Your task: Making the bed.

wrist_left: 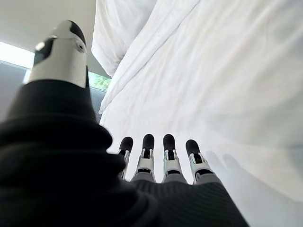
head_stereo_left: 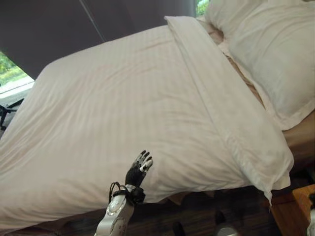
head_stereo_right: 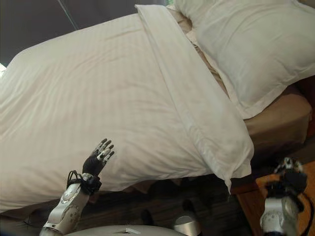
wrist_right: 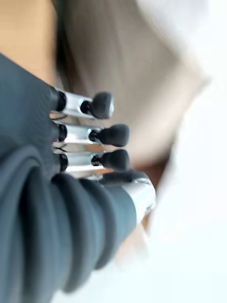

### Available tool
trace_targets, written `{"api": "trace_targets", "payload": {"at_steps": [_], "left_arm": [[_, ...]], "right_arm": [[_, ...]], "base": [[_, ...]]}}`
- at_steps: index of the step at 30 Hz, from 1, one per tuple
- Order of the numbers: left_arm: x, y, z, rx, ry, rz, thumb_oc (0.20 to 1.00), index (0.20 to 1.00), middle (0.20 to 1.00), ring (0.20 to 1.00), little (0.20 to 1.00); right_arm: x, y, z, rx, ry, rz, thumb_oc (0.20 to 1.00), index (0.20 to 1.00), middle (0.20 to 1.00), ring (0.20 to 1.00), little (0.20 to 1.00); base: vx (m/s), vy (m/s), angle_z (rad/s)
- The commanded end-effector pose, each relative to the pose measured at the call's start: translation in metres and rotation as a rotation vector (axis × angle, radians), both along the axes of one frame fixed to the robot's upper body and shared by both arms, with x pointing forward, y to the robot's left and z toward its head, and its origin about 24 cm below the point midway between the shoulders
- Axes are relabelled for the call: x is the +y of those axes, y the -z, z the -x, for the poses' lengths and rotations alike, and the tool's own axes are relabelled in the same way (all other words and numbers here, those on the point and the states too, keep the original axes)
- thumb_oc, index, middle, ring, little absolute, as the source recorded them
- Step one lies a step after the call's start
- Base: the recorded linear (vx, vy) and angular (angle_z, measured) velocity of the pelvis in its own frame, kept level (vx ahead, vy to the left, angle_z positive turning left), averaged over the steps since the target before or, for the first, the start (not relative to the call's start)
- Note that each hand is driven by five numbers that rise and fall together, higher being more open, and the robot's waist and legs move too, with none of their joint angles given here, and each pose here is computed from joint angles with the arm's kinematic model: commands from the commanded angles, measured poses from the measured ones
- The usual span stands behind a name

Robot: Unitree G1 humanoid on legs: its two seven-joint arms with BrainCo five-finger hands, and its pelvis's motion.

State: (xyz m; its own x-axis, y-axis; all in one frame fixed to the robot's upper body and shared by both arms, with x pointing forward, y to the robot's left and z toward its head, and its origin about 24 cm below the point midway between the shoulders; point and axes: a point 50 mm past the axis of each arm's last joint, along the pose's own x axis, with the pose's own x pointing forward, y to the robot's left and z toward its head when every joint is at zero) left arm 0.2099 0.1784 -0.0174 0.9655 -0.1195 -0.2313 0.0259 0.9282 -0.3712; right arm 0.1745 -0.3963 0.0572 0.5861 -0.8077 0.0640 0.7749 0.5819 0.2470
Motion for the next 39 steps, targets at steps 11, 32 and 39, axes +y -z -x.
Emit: {"api": "trace_targets", "payload": {"at_steps": [11, 32, 39], "left_arm": [[0.016, -0.01, -0.006, -0.062, -0.089, -0.045, 1.0, 1.0, 1.0, 1.0, 1.0], [0.007, 0.002, 0.014, -0.028, -0.04, 0.007, 1.0, 1.0, 1.0, 1.0, 1.0], [0.01, -0.007, 0.003, -0.076, -0.029, -0.024, 1.0, 1.0, 1.0, 1.0, 1.0]], "right_arm": [[0.087, -0.038, -0.057, -0.123, -0.323, 0.243, 0.2, 0.2, 0.2, 0.2, 0.2], [0.197, 0.047, -0.048, 0.141, -1.054, -0.047, 1.0, 1.0, 1.0, 1.0, 1.0], [0.199, 0.037, -0.054, 0.093, -1.038, -0.016, 1.0, 1.0, 1.0, 1.0, 1.0]], "base": [[-0.04, 0.032, 0.08], [-0.01, -0.001, 0.0], [-0.17, 0.0, -0.15]]}}
